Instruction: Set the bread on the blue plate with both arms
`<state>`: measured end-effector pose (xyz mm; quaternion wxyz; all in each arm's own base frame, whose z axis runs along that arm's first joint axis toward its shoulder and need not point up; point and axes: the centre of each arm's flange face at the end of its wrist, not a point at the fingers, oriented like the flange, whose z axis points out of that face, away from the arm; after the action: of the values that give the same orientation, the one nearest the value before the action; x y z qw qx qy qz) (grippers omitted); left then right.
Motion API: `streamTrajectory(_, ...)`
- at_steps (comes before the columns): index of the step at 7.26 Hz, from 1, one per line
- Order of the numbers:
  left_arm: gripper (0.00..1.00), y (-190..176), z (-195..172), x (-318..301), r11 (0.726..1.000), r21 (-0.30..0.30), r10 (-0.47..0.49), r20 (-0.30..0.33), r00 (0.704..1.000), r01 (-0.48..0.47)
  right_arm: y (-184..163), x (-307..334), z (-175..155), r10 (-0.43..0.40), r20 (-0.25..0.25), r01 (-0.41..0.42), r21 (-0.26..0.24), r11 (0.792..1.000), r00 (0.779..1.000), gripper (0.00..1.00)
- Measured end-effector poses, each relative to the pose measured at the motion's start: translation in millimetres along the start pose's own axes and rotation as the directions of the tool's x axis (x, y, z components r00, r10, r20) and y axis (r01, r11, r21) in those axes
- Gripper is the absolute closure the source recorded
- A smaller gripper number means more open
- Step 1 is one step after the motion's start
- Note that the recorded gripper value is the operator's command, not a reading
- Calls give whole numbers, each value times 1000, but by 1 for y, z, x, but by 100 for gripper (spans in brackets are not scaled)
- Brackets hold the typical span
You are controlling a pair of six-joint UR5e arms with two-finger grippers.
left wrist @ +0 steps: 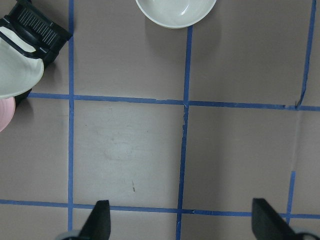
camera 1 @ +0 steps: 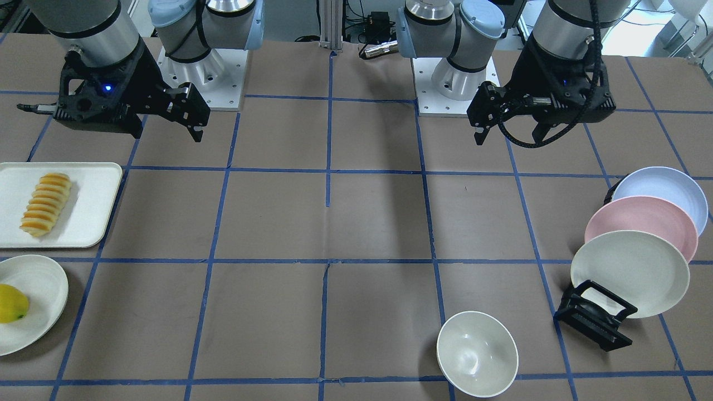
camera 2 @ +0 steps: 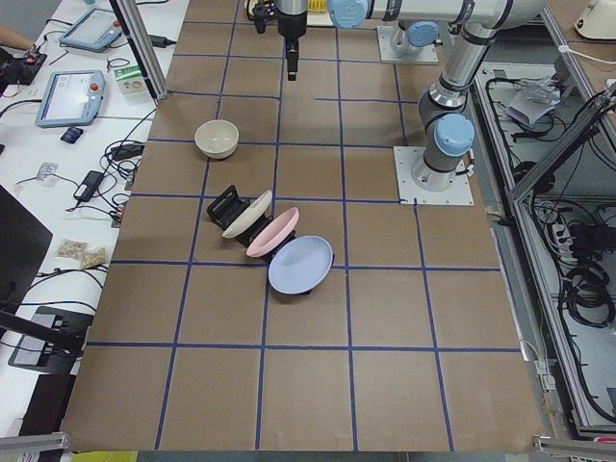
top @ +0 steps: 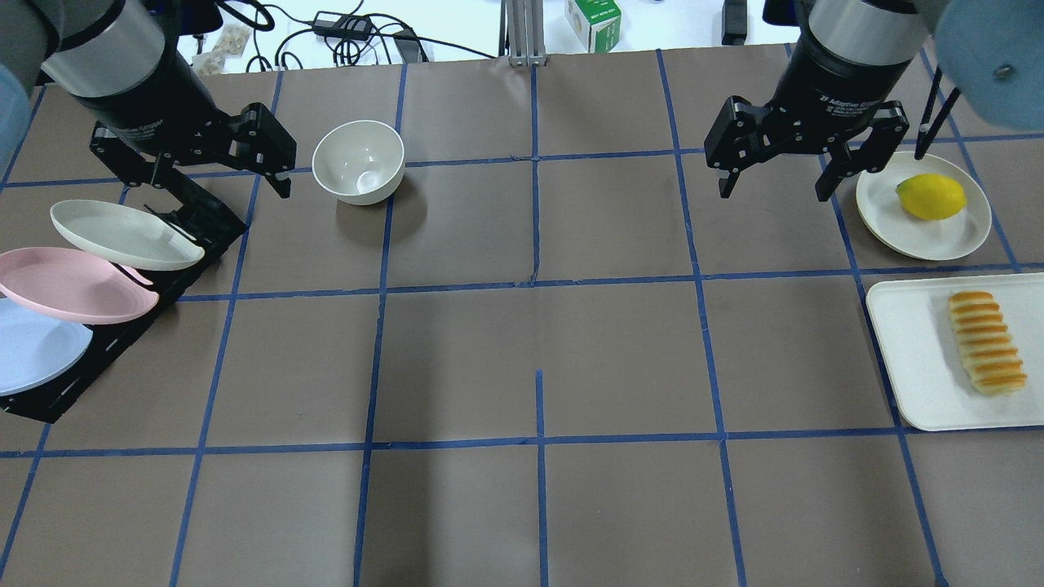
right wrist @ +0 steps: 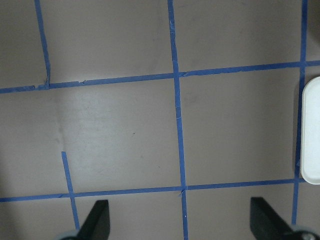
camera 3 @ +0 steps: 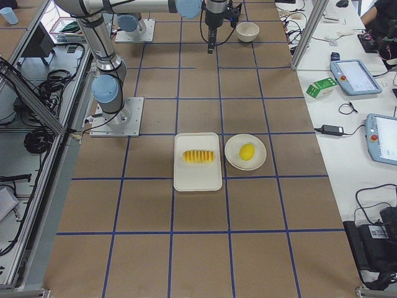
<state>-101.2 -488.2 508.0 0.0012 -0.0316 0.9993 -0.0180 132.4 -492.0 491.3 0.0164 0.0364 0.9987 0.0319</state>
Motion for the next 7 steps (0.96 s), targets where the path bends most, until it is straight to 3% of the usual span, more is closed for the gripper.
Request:
streamTrajectory(5,0,-3,-7,-10,999,42,7,3,1000,-7,-1,0,0,-1,4,1,-1,1000,1000,0)
streamTrajectory(7,0,-11,-19,-48,997,78,4,9,1000,-5,0,0,-1,-1,6,1,2,1000,1000,0)
